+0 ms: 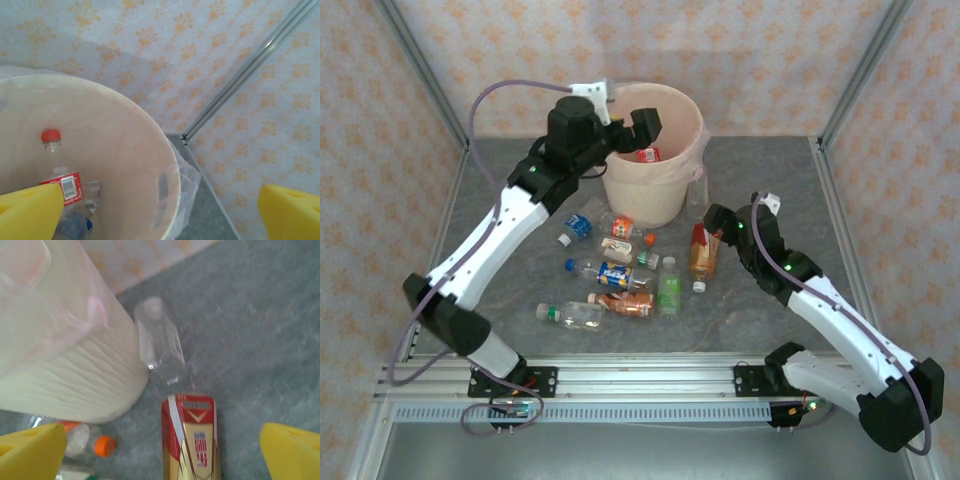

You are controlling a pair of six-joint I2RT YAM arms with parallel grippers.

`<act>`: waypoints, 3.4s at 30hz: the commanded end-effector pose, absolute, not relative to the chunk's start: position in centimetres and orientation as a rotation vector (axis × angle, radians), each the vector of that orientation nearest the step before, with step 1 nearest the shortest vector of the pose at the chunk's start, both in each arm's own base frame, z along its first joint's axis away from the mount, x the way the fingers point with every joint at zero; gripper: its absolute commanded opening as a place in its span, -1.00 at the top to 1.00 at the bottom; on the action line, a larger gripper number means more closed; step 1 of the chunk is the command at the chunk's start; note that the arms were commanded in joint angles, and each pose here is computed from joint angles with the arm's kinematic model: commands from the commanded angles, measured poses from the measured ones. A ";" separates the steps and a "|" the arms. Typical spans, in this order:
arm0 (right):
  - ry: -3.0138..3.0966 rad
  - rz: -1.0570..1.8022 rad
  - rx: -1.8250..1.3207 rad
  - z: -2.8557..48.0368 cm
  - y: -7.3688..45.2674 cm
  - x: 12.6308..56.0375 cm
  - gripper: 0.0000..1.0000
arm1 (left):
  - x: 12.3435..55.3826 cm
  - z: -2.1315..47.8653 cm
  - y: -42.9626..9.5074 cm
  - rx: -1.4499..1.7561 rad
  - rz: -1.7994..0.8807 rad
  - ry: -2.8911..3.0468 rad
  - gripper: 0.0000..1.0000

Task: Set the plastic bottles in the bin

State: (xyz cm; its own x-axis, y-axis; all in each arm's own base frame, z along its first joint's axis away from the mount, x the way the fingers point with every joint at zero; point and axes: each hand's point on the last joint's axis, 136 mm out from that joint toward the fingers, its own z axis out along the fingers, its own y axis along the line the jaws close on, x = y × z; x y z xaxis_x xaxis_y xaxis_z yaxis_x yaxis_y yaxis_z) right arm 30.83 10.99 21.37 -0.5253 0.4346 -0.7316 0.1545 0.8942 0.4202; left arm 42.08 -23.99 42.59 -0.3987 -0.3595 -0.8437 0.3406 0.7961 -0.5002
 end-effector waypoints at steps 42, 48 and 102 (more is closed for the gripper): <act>2.280 0.220 0.541 11.0 10.2 33.7 -0.22 | 32.8 22.7 -12.3 -0.386 -0.339 2.120 -1.00; 2.023 0.392 0.440 19.3 10.6 33.3 -0.17 | 32.7 21.8 -10.2 -0.496 -0.245 2.113 -1.00; 1.738 0.454 -0.134 42.4 22.9 47.5 -0.94 | 25.1 14.9 -2.9 -1.012 -0.028 2.243 -1.00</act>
State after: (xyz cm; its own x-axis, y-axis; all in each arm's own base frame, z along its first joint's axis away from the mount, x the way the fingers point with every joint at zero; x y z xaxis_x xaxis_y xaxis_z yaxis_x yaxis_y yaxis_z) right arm 50.89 23.84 37.36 -0.2956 0.1185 -0.9480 -0.2959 0.9321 0.2087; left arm 27.48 -4.82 15.24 -0.5270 -0.5988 -0.6032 -0.5419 0.7834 -0.3043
